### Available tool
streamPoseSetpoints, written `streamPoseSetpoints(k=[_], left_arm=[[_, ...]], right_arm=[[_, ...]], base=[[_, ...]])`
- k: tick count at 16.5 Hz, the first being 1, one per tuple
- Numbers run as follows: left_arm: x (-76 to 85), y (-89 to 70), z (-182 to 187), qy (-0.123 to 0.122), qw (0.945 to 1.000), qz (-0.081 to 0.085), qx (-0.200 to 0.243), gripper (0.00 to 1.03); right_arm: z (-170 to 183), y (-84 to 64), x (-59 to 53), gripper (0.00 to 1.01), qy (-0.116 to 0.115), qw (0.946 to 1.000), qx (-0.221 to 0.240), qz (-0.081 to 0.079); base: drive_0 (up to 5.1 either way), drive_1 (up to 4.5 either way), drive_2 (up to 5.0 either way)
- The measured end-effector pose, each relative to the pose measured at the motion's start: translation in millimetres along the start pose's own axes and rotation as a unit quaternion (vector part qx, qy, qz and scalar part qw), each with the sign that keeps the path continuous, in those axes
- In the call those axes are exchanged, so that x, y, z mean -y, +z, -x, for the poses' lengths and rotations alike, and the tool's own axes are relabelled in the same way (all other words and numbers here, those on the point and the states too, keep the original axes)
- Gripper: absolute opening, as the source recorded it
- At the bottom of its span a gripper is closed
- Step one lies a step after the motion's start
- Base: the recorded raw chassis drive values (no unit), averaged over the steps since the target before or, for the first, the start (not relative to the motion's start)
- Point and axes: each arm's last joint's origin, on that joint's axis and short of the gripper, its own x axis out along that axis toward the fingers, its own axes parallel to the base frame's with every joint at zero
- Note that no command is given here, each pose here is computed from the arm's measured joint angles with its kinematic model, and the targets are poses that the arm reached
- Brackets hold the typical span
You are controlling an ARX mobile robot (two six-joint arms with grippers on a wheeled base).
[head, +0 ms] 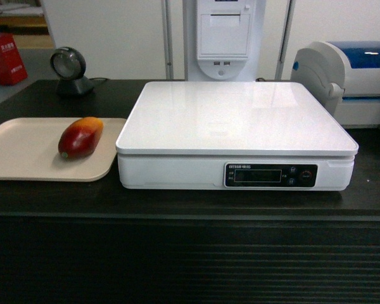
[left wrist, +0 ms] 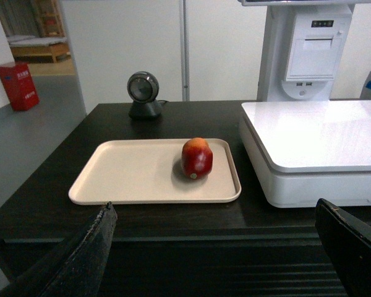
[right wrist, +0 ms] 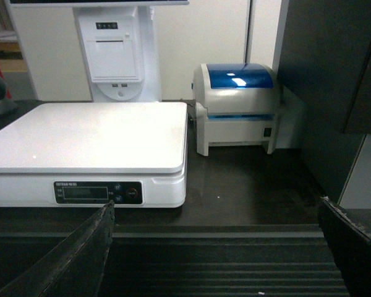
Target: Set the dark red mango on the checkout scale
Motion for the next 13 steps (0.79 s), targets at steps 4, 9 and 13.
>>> streamPoseSetpoints(k=[4,9,13], left_arm=[[0.0,-1.1,-0.1,0.000,1.0000,0.000,-0.004,0.98],[0.0,-1.1,-0.1,0.000,1.0000,0.000,-0.004,0.98],[0.0,-1.1,-0.1,0.000,1.0000,0.000,-0.004,0.98]], right_arm=[[0.0,-0.3,0.0,0.98,0.000,1.0000,-0.002,0.000],[0.0,-0.3,0.0,0.98,0.000,1.0000,-0.002,0.000],[0.0,-0.3,0.0,0.98,0.000,1.0000,-0.002,0.000]], base=[[0.0,0.00,0.0],[0.0,0.00,0.0],[0.0,0.00,0.0]])
